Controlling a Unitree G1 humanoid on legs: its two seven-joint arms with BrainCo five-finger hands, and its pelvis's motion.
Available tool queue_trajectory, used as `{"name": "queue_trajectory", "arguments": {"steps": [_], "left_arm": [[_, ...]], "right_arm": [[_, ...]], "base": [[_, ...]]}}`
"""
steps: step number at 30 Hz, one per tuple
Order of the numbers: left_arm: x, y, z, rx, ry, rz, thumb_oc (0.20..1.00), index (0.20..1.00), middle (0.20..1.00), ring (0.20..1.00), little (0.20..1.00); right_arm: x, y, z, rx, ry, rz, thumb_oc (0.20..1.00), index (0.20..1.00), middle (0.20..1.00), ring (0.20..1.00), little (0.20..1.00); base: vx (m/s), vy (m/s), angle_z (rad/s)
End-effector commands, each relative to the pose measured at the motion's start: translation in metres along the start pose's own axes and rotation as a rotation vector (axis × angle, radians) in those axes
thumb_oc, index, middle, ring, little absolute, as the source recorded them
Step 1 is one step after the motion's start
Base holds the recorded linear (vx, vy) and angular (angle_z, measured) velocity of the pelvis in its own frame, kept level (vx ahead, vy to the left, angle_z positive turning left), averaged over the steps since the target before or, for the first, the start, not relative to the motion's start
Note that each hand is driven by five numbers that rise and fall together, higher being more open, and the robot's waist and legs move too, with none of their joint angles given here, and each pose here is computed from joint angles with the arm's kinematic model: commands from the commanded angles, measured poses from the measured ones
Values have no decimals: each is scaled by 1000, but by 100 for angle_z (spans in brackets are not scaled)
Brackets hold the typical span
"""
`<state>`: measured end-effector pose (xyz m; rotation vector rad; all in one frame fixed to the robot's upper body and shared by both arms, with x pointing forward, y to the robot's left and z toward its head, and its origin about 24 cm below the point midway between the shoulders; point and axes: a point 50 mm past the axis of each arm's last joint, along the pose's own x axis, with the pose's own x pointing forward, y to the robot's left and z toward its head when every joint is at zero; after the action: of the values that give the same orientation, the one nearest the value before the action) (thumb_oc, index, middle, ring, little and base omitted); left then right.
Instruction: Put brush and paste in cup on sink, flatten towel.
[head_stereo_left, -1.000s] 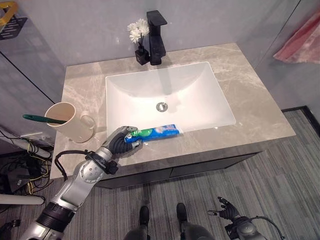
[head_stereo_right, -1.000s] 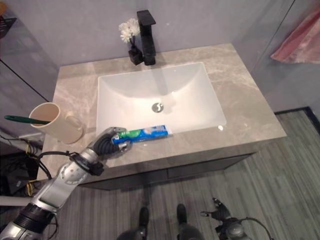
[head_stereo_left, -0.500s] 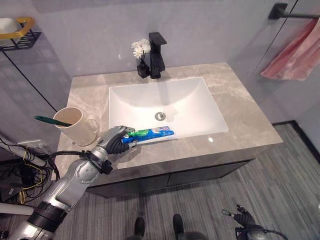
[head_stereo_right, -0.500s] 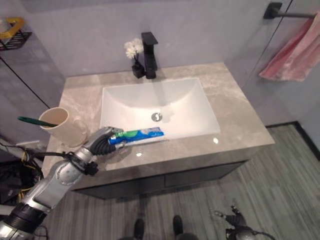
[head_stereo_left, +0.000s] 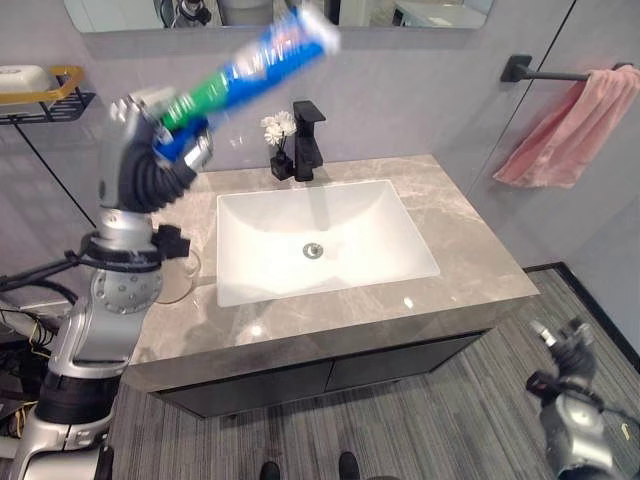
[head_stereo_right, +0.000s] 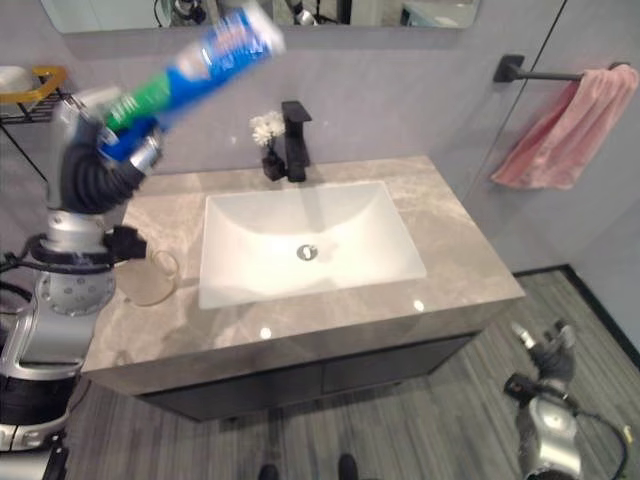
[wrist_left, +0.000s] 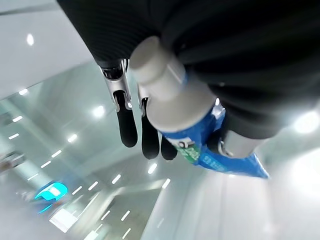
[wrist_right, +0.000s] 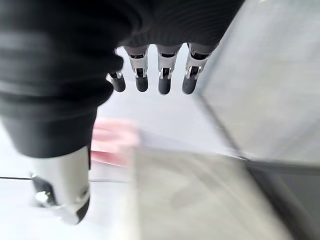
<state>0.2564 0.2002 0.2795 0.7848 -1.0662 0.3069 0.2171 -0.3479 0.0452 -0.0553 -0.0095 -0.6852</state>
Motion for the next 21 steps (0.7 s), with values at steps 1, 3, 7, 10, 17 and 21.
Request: {"name": "queue_trajectory", "arguments": {"steps": [1, 3, 7, 10, 17, 21], "left_arm": [[37, 11, 13, -73, -77, 208, 200, 200, 200, 200, 200], [47, 8, 20, -113, -90, 234, 200, 200, 200, 200, 200], [61, 3, 29, -160, -117, 227, 200, 200, 200, 200, 200], [70, -4, 37, -190, -138, 217, 200, 200, 200, 200, 200], [69, -9, 45, -232, -150, 211, 200, 200, 200, 200, 200], [66, -10, 45, -245, -138, 205, 200, 200, 200, 200, 200]], "right_arm": [[25, 16, 87, -9, -376, 13, 1000, 1000, 1000, 1000, 1000], [20, 51, 138, -10, -556, 154, 1000, 1000, 1000, 1000, 1000], [13, 95, 182, 38, -664, 360, 1000, 1000, 1000, 1000, 1000], [-7, 148, 216, 184, -689, 677, 1000, 1000, 1000, 1000, 1000], [-88, 254, 260, 646, -465, 1446, 1000, 1000, 1000, 1000, 1000], [-104, 261, 268, 754, -428, 1533, 1000, 1000, 1000, 1000, 1000]], "base": [[-2, 14, -7], [-10, 14, -5], [-3, 1, -1], [-14, -6, -3], [-14, 1, 7], [0, 12, 11]]}}
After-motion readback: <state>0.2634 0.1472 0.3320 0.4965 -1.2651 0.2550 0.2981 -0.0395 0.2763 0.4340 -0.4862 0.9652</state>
